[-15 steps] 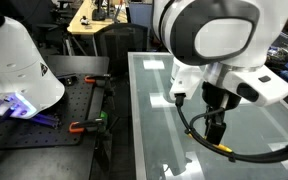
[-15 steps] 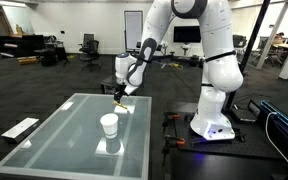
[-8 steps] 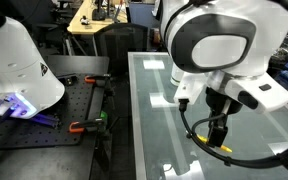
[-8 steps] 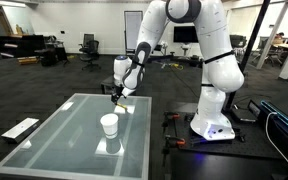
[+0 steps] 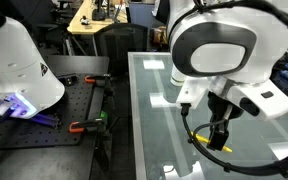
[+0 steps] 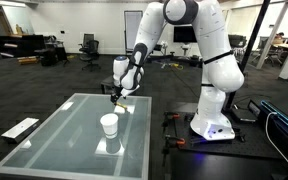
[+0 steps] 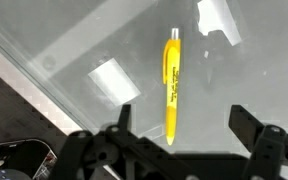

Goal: Put the yellow pen inside the white cup

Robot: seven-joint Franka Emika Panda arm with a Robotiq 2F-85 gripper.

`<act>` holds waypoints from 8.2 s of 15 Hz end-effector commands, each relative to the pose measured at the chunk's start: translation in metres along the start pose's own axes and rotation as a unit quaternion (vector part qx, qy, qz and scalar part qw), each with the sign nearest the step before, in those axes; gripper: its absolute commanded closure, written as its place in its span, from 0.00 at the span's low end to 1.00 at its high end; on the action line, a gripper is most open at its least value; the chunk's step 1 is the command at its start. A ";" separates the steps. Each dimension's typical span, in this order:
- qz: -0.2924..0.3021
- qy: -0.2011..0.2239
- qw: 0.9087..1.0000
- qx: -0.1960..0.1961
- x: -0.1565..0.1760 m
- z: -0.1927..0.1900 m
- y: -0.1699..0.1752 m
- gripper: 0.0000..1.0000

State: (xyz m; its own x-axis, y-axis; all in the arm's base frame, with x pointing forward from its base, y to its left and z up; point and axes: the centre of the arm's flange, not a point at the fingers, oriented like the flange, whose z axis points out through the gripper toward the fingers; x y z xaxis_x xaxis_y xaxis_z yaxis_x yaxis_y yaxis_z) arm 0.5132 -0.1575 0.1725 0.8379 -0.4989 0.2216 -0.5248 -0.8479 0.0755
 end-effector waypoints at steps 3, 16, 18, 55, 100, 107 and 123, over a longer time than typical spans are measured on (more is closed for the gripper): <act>-0.002 -0.002 1.000 0.004 0.005 0.012 0.001 0.00; 0.007 -0.012 1.000 -0.002 0.007 0.024 0.005 0.99; 0.006 -0.007 1.000 -0.001 0.006 0.017 0.004 1.00; -0.276 0.030 0.961 -0.001 -0.077 -0.221 -0.177 0.97; -0.506 0.135 0.786 0.329 -0.044 -0.213 -0.210 0.89; -0.523 0.147 0.733 0.409 -0.039 -0.215 -0.220 0.97; -0.593 0.095 0.543 0.587 -0.025 -0.186 -0.161 0.97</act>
State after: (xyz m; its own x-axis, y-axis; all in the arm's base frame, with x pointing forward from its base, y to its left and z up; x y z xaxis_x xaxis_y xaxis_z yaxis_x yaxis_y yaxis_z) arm 0.5450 0.0402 0.3369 0.4218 0.4671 0.7771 0.9067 -0.2153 -0.3627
